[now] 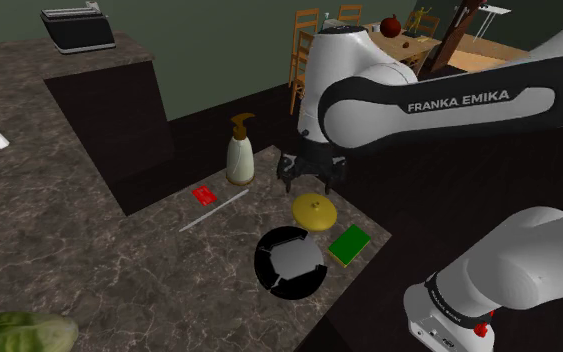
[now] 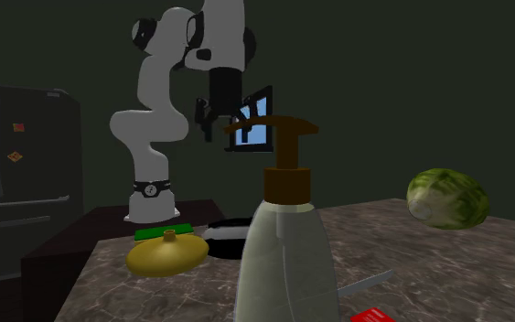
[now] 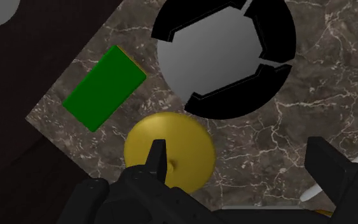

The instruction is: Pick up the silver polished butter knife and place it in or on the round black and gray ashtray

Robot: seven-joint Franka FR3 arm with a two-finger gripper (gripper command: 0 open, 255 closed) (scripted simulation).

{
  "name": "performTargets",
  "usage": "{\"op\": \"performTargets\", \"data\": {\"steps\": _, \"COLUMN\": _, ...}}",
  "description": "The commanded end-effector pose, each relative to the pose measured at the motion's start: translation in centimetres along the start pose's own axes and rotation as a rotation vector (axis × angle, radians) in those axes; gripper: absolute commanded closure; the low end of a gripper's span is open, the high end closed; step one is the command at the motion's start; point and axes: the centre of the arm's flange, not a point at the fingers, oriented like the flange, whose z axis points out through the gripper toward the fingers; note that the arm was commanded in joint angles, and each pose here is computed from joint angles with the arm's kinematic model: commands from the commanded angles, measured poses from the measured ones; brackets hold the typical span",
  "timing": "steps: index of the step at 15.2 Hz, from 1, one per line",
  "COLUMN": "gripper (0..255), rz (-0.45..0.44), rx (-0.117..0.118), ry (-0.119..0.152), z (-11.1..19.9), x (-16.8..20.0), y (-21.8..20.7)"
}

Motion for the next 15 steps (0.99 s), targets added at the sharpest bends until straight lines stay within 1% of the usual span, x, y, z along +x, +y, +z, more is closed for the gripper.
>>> {"op": "performTargets", "data": {"steps": 1, "gripper": 0, "rz": 0.07, "rx": 0.005, "ry": 0.007, "z": 1.5, "x": 0.1, "y": -2.1}}
{"op": "performTargets", "data": {"steps": 8, "gripper": 0, "rz": 0.294, "rx": 0.011, "ry": 0.033, "z": 6.4, "x": 2.0, "y": -9.6}}
{"op": "performTargets", "data": {"steps": 15, "gripper": 0, "rz": 0.518, "rx": 0.016, "ry": 0.058, "z": 11.2, "x": 5.6, "y": -16.4}}
